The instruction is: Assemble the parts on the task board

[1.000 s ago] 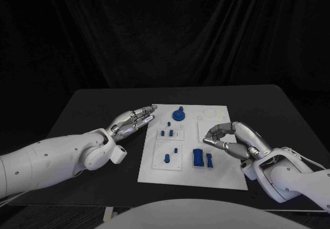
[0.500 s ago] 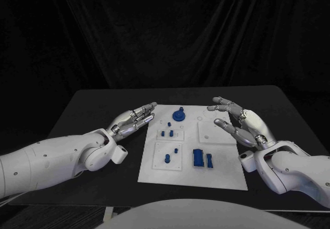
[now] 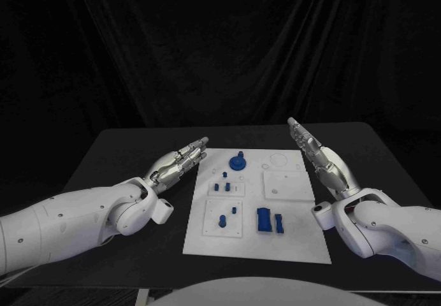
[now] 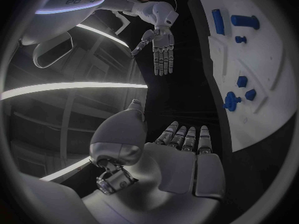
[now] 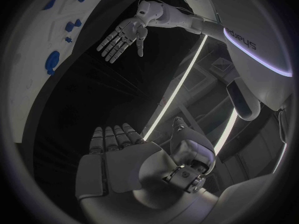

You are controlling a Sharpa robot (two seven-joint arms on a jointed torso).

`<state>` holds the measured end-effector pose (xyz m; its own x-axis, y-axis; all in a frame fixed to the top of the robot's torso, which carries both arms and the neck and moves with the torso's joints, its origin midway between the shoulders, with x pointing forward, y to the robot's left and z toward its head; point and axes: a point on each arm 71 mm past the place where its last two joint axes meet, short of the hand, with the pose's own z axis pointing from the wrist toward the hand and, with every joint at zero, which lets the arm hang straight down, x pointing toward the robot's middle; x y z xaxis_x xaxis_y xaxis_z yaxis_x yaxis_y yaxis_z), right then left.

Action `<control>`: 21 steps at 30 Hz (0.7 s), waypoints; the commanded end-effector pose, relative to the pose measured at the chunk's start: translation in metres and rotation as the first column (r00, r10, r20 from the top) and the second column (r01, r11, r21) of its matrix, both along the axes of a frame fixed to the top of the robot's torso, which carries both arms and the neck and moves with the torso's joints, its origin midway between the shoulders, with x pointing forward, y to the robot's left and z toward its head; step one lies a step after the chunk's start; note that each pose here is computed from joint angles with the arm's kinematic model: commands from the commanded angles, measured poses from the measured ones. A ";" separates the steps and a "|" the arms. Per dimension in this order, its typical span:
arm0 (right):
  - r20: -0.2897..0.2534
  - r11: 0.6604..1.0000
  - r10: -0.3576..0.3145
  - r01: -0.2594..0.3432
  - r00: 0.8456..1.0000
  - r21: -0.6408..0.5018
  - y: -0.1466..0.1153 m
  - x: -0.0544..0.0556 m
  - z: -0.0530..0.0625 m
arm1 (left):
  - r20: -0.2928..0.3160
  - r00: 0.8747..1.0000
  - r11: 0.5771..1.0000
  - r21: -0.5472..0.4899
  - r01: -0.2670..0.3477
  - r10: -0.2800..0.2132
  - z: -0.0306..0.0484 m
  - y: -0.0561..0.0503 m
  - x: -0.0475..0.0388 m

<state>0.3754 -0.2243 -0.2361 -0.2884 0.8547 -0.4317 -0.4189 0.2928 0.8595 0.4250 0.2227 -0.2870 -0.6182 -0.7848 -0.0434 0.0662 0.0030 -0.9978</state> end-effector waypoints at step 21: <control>-0.418 0.862 -0.269 0.410 0.868 0.299 0.031 0.086 0.012 | -0.065 0.807 0.808 -0.013 -0.589 0.587 0.0606 -0.029 0.0362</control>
<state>0.4596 -0.1887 -0.2181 -0.0742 0.9965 -0.0395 -0.1021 0.0318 0.9943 0.4601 0.1868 -0.2239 -0.1625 -0.9866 0.0150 0.0671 -0.0262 -0.9974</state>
